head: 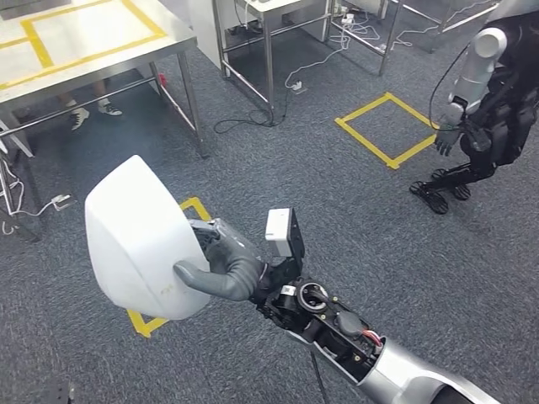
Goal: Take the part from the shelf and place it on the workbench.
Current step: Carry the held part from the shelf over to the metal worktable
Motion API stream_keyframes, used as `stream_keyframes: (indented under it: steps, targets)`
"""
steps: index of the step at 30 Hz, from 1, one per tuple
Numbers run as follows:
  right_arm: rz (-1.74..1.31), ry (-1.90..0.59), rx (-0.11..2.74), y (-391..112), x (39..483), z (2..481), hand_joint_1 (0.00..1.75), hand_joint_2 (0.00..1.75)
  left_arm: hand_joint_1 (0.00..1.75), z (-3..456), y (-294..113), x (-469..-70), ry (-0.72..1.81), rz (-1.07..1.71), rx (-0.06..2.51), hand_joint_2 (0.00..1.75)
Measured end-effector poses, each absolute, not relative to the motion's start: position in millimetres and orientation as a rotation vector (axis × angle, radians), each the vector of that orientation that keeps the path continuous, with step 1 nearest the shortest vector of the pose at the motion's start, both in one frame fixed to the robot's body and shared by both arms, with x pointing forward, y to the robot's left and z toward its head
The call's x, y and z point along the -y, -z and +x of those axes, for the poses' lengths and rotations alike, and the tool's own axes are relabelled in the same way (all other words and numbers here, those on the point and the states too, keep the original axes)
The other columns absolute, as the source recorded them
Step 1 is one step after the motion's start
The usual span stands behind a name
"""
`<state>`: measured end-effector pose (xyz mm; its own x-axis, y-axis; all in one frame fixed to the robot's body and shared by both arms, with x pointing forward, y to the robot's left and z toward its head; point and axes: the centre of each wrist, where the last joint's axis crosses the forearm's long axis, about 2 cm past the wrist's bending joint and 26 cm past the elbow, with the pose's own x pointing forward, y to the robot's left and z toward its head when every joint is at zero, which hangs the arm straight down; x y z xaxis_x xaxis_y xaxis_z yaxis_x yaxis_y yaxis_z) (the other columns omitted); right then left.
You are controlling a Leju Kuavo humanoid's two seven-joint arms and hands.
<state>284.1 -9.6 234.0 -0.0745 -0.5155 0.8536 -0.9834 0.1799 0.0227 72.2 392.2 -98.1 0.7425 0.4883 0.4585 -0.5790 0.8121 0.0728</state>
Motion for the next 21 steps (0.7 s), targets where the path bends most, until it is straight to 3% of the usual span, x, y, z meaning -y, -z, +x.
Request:
stream_keyframes:
  steps: [21]
  targets:
    - [1.437,-0.791,1.702,-235.2,8.4,280.1,1.69,1.75,0.0,70.8,97.2,-398.4,-0.583,0.229,0.439,1.75]
